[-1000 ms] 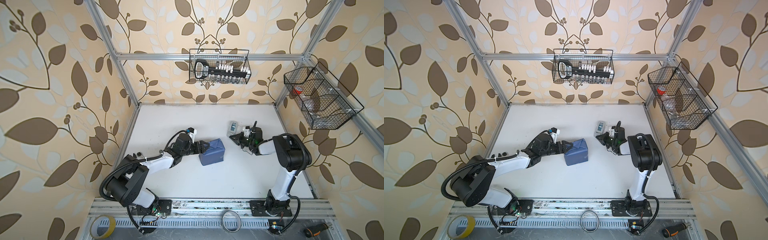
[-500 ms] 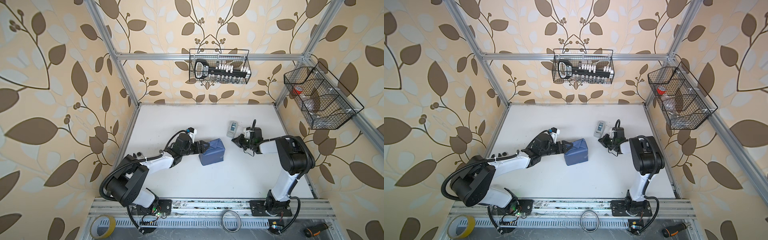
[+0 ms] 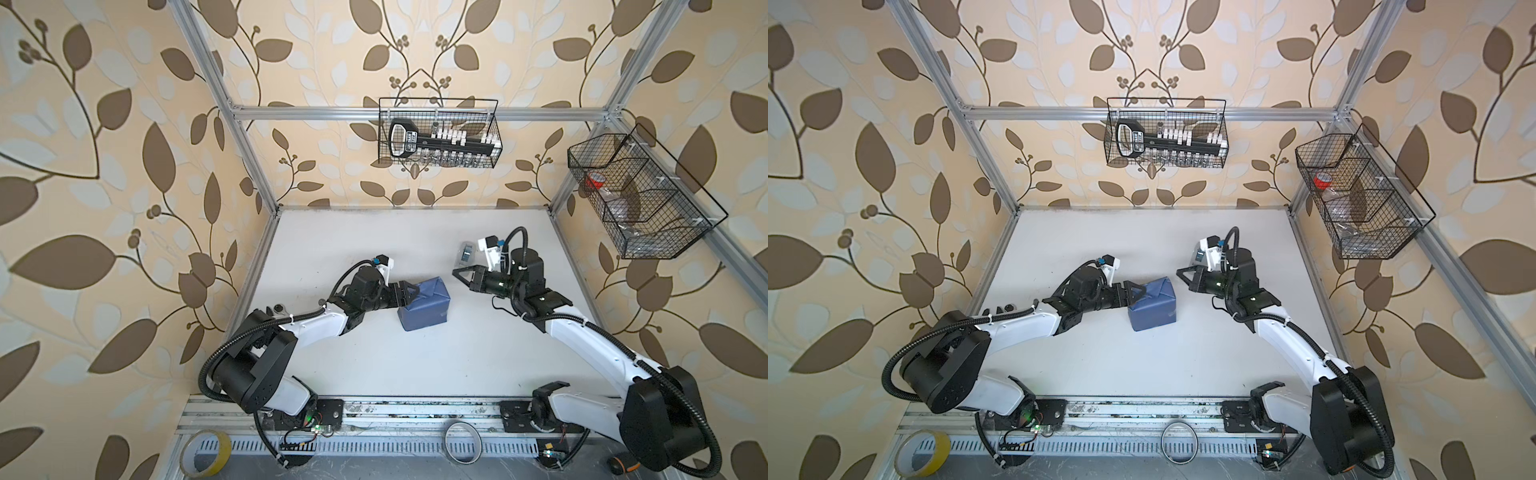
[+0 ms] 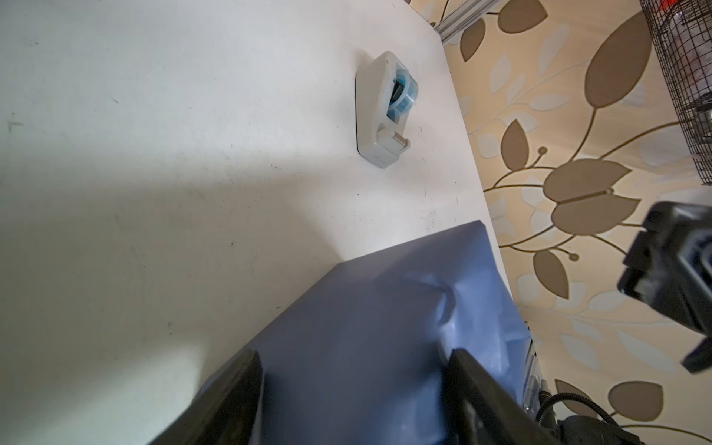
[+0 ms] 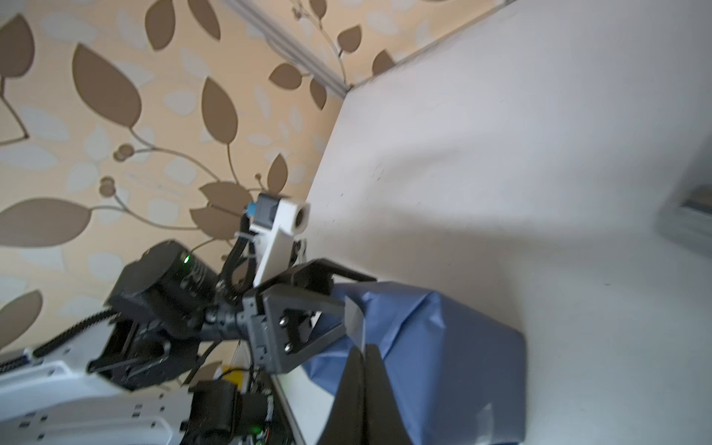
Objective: Wrap a gift box in wrapping paper
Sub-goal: Stick the wrapping paper to the gift box.
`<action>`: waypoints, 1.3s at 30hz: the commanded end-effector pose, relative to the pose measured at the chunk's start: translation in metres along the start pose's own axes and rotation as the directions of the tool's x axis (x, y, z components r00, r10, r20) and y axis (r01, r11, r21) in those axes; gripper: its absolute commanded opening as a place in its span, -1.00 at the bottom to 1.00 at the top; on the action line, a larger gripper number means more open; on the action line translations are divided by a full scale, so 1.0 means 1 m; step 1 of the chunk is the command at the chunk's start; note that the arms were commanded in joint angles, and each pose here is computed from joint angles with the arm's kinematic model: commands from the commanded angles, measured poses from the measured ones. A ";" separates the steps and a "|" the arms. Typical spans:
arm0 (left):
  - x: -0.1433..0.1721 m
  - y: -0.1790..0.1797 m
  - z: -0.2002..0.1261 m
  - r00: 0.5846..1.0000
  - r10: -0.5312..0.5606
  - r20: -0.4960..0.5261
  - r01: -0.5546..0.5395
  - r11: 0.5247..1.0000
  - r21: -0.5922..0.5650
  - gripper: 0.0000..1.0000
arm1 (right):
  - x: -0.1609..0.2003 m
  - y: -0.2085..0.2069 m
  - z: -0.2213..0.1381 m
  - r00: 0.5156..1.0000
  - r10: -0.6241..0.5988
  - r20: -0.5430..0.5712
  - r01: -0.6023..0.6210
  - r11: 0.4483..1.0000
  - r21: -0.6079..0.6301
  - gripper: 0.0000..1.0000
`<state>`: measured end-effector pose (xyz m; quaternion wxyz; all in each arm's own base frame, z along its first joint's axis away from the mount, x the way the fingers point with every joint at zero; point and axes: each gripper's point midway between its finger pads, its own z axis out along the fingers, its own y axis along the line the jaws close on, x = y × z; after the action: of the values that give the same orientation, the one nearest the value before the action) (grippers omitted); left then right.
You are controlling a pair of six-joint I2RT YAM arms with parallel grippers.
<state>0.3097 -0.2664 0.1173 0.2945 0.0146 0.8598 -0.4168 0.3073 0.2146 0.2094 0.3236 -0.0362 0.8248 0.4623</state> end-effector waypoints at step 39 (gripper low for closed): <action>0.049 0.052 -0.002 0.987 -0.035 -0.154 0.005 0.982 -0.191 0.53 | 0.051 0.002 0.046 0.947 -0.032 -0.320 0.057 0.996 0.069 -1.00</action>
<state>0.3100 -0.2663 0.1172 0.2950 0.0147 0.8599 -0.4163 0.2841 0.2619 0.1633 0.1914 -0.1056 0.8810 0.4195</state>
